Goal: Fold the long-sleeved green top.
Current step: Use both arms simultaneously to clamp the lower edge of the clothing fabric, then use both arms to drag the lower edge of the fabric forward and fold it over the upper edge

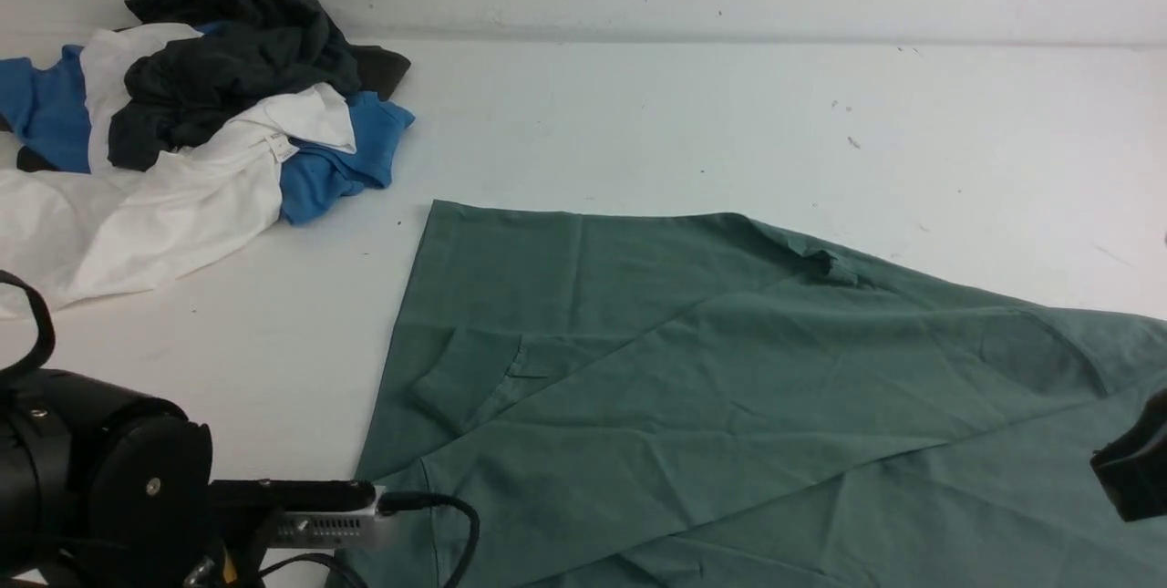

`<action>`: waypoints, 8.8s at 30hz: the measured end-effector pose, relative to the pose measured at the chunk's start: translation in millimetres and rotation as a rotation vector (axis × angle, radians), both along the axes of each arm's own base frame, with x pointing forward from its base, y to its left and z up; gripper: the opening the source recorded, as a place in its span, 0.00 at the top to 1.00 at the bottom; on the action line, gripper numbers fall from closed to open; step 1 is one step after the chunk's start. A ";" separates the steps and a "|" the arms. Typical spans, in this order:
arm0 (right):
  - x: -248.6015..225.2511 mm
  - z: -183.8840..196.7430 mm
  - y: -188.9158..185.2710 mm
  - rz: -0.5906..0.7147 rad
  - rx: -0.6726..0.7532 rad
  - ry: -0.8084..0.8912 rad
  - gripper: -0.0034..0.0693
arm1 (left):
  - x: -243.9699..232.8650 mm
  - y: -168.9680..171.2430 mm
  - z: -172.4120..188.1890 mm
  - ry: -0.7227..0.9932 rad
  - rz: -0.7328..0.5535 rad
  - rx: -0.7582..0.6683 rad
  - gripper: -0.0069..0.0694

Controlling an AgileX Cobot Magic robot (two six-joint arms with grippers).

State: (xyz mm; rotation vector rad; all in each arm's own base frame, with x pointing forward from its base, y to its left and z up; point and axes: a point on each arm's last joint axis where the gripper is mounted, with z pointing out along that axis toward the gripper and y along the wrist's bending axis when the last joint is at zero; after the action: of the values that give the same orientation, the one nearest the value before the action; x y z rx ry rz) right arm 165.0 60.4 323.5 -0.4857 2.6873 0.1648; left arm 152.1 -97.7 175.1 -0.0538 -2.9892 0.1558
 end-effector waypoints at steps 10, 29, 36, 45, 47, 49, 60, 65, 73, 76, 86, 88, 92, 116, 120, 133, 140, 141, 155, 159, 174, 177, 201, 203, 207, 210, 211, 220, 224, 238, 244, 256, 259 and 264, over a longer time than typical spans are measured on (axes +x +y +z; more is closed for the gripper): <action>-1.1 0.2 3.1 0.001 0.037 0.013 0.97 | -11.7 -23.0 -4.0 -0.085 -0.107 0.026 0.56; -1.4 0.3 3.7 0.015 0.039 0.014 0.97 | -14.6 -22.5 -27.9 -0.024 0.051 0.068 0.59; -1.7 -0.6 4.1 0.129 -0.002 -0.008 0.97 | -15.7 -20.8 -23.9 -0.046 0.016 0.062 0.88; -27.3 -82.7 33.2 0.459 -0.037 0.297 0.96 | -27.1 0.0 10.9 -0.147 0.069 0.065 0.88; -38.5 -99.8 39.2 0.507 -0.067 0.358 0.93 | -27.8 4.0 15.3 -0.164 0.090 0.056 0.88; -46.9 -109.9 44.2 0.541 -0.096 0.371 0.88 | -27.5 8.1 18.1 -0.174 0.112 0.051 0.88; -58.7 -140.2 51.8 0.716 -0.238 0.236 0.35 | -24.0 16.0 19.6 -0.175 0.116 0.054 0.88; -56.2 -151.5 59.9 0.756 -0.275 0.244 0.27 | -23.9 15.7 19.8 -0.175 0.115 0.052 0.88; -45.2 -175.0 69.7 0.774 -0.367 0.310 0.48 | -24.0 15.5 19.8 -0.174 0.116 0.050 0.88; -41.1 -174.1 71.6 0.747 -0.384 0.309 0.69 | -24.7 15.0 20.5 -0.169 0.120 0.042 0.88; -34.0 -135.7 67.5 0.647 -0.415 0.213 0.92 | -0.1 3.9 78.8 -0.307 0.109 -0.010 0.88; -26.5 -120.4 65.8 0.599 -0.432 0.142 0.92 | 9.6 2.0 93.9 -0.358 0.118 -0.026 0.88; -0.2 -77.1 60.6 0.454 -0.417 -0.023 0.92 | 46.5 6.8 134.0 -0.477 0.185 -0.048 0.88; 215.6 -66.4 20.7 0.132 -0.234 -0.101 0.92 | 333.6 6.0 117.1 -0.556 0.272 -0.165 0.88; 236.6 -88.4 25.3 0.131 -0.233 -0.103 0.92 | 356.4 7.8 91.4 -0.556 0.295 -0.164 0.88; 263.7 -131.8 32.8 0.007 -0.151 -0.157 0.76 | 381.5 15.1 33.2 -0.559 0.289 -0.065 0.73; 259.5 -125.9 29.6 -0.102 -0.130 -0.122 0.43 | 380.1 18.2 54.1 -0.587 0.281 -0.044 0.44; 256.5 -121.4 28.4 -0.110 -0.136 -0.108 0.41 | 378.6 17.6 60.9 -0.592 0.272 -0.047 0.43; 225.8 -72.8 23.3 -0.118 -0.127 -0.031 0.89 | 347.1 -119.5 41.3 -0.544 -0.201 -0.249 0.92; 225.7 -72.8 23.4 -0.114 -0.128 -0.031 0.96 | 342.7 -136.9 12.0 -0.483 -0.234 -0.240 0.92; 225.5 -72.9 23.5 -0.115 -0.126 -0.028 0.97 | 338.1 -136.0 -17.0 -0.390 -0.184 -0.202 0.92; 225.3 -73.0 24.7 -0.120 -0.110 -0.024 0.97 | 338.6 -134.7 -17.6 -0.397 -0.191 -0.182 0.92; 212.1 -76.8 33.8 -0.029 -0.040 0.122 0.97 | 351.0 -101.2 -1.7 -0.506 -0.260 0.065 0.92; 208.2 -77.7 32.2 -0.014 -0.064 0.162 0.97 | 351.5 -95.3 6.3 -0.515 -0.255 0.081 0.92; 194.9 -86.6 15.2 -0.050 -0.108 0.246 0.97 | 348.7 -93.3 30.9 -0.558 -0.251 0.068 0.92; 183.7 -92.3 -0.7 -0.096 -0.110 0.272 0.97 | 346.9 -95.9 35.5 -0.562 -0.261 0.044 0.92; 177.3 -97.5 -10.1 -0.125 -0.108 0.290 0.97 | 345.6 -97.8 34.8 -0.553 -0.261 0.026 0.92; 139.4 -98.0 -71.0 -0.349 -0.017 0.283 0.97 | 319.4 -89.0 -5.1 -0.346 -0.287 0.063 0.92; 130.3 -81.4 -100.8 -0.464 0.021 0.217 0.97 | 309.2 -83.1 -14.5 -0.301 -0.306 0.093 0.92; 110.4 -80.3 -139.5 -0.584 0.054 0.303 0.97 | 251.3 -45.3 -10.5 -0.152 -0.291 0.140 0.92; 112.5 -77.0 -139.6 -0.591 0.061 0.258 0.96 | 193.3 -25.1 -14.2 -0.107 -0.279 0.134 0.92; 163.9 -57.0 -144.4 -0.563 0.160 0.083 0.66 | 198.3 -1.4 10.3 -0.218 -0.176 0.115 0.92; 184.3 -75.7 -137.3 -0.518 0.164 0.161 0.53 | 197.3 -4.5 10.5 -0.207 -0.153 0.079 0.92; 208.5 -110.6 -118.7 -0.431 0.109 0.253 0.42 | 194.1 -15.1 10.2 -0.199 -0.179 0.039 0.92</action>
State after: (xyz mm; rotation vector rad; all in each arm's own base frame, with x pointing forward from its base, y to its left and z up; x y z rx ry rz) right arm 373.5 -58.3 212.9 0.1629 2.9318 0.2601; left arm 346.2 -112.9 185.2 -0.3515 -3.1624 0.0759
